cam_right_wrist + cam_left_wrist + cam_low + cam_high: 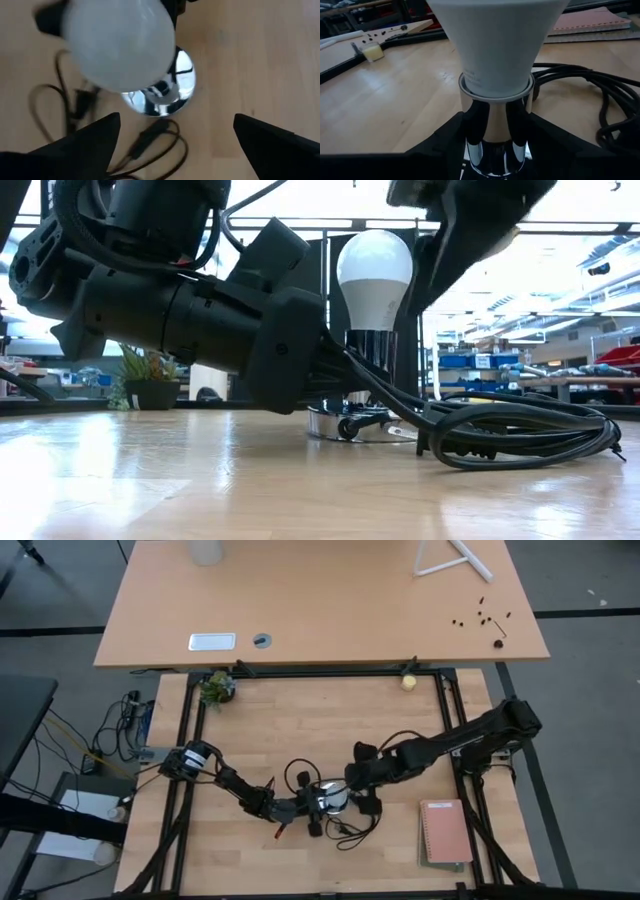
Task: Screw lightbulb
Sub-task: Remove the white lightbulb from the silver lamp
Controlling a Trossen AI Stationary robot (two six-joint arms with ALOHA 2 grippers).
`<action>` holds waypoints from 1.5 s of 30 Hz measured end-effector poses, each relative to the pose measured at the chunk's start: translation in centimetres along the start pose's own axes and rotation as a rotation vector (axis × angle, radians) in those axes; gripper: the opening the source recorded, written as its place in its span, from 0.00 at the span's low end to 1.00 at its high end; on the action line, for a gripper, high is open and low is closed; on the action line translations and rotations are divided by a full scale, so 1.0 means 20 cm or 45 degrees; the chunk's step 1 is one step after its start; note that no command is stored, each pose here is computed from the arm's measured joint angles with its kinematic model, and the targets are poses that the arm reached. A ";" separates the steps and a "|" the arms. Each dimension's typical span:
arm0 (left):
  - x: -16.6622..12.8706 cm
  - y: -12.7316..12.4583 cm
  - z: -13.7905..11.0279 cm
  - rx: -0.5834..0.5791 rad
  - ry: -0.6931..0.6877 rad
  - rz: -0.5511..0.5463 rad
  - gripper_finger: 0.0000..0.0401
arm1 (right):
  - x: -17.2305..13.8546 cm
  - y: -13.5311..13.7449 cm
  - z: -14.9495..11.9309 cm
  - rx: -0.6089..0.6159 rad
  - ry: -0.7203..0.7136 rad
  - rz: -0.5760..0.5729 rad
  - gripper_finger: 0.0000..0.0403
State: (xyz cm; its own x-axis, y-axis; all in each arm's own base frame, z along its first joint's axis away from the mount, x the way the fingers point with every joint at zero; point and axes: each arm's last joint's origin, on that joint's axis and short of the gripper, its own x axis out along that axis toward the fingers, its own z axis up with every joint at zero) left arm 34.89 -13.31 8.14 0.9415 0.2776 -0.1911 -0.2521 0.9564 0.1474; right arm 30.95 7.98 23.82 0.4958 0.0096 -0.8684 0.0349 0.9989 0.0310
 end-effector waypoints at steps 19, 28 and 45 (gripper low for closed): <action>0.00 0.03 -0.02 -0.134 0.017 0.211 0.47 | 0.11 0.16 0.25 0.441 0.267 -0.183 0.97; 0.01 0.04 -0.02 -0.184 0.031 0.227 0.47 | 0.12 0.13 0.39 0.467 0.208 -0.245 0.97; 0.01 0.05 -0.02 -0.183 0.030 0.233 0.47 | 0.18 0.02 0.42 0.562 0.254 -0.214 0.95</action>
State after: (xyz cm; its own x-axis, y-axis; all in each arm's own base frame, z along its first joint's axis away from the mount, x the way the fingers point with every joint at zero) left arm 34.82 -12.33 7.81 0.8719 0.4483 -0.1967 -0.4493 0.8924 0.0422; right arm 40.13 7.99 24.84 0.2784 -0.0976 -0.9555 0.4846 0.8732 0.0520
